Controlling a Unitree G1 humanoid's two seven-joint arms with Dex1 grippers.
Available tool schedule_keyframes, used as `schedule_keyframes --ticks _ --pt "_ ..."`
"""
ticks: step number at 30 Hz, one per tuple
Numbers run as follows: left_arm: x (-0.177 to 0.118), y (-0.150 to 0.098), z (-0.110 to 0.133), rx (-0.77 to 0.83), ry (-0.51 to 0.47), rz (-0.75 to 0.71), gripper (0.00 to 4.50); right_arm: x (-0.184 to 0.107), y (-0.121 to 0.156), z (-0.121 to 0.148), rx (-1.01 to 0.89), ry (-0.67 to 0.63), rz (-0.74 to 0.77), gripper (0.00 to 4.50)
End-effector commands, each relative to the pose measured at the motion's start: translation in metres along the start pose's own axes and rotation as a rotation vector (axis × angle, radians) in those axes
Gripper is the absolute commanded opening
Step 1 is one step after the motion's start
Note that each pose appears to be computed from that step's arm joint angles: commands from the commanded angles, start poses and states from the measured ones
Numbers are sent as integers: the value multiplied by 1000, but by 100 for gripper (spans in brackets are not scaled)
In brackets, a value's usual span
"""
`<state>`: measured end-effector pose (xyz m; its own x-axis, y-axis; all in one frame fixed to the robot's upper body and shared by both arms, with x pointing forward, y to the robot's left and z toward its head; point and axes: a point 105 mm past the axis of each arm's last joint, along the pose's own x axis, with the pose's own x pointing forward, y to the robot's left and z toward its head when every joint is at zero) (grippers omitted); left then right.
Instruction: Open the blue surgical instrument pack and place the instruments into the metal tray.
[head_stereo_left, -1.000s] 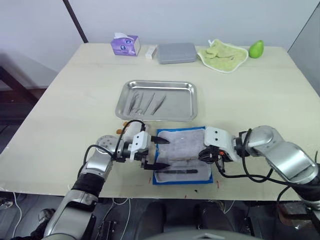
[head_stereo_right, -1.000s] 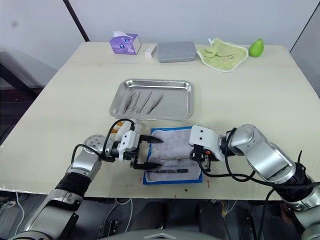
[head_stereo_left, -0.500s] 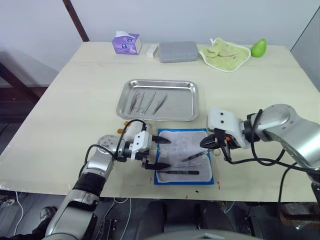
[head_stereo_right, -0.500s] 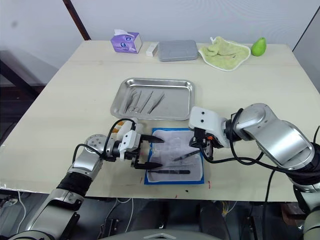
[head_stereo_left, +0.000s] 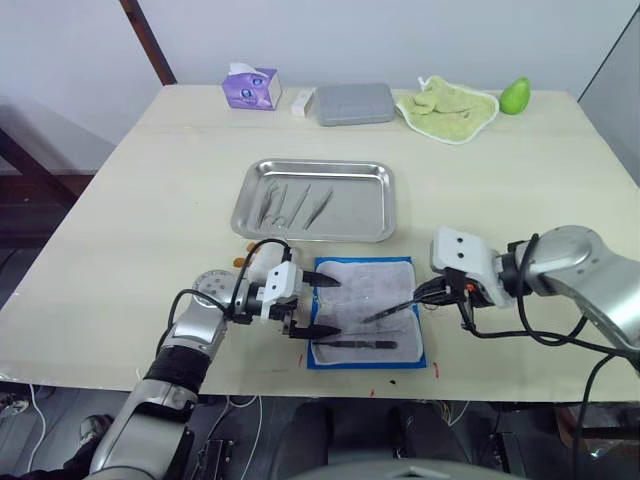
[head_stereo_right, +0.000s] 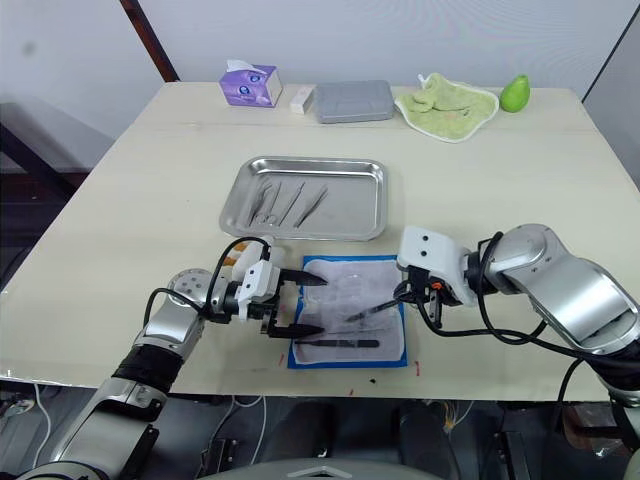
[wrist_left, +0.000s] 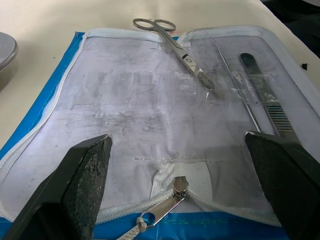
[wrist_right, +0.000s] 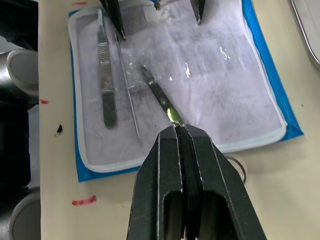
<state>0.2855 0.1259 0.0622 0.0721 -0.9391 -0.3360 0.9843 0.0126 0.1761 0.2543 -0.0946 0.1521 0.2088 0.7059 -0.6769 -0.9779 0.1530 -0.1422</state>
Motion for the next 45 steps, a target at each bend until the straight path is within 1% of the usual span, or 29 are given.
schedule_keyframes --ticks 1,3,4,5,6,15,21,30,40,45 --pt "0 -15 -27 -100 89 -37 450 -1 -3 9 -30 -52 -22 64" --pt "0 -16 -27 -100 89 -38 450 3 -6 8 -47 -59 -46 136" --pt "0 -16 -27 -100 89 -39 450 4 -5 7 -48 -60 -45 197" --pt "0 -16 -27 -100 89 -39 450 5 -5 7 -50 -63 -42 233" --pt "0 -16 -27 -100 89 -39 450 6 -4 7 -54 -70 -39 278" --pt "1 -15 -26 -101 89 -36 450 22 -8 -5 -158 -65 -25 278" --pt "2 -16 -27 -104 88 -33 450 31 -10 -8 -166 -76 -7 278" --pt "3 -17 -26 -105 85 -32 450 38 -6 -17 -173 -50 28 278" --pt "3 -17 -25 -104 83 -29 450 45 -11 -24 -178 -37 31 278" --pt "2 -17 -25 -104 85 -23 450 51 -14 -26 -215 -20 41 278"
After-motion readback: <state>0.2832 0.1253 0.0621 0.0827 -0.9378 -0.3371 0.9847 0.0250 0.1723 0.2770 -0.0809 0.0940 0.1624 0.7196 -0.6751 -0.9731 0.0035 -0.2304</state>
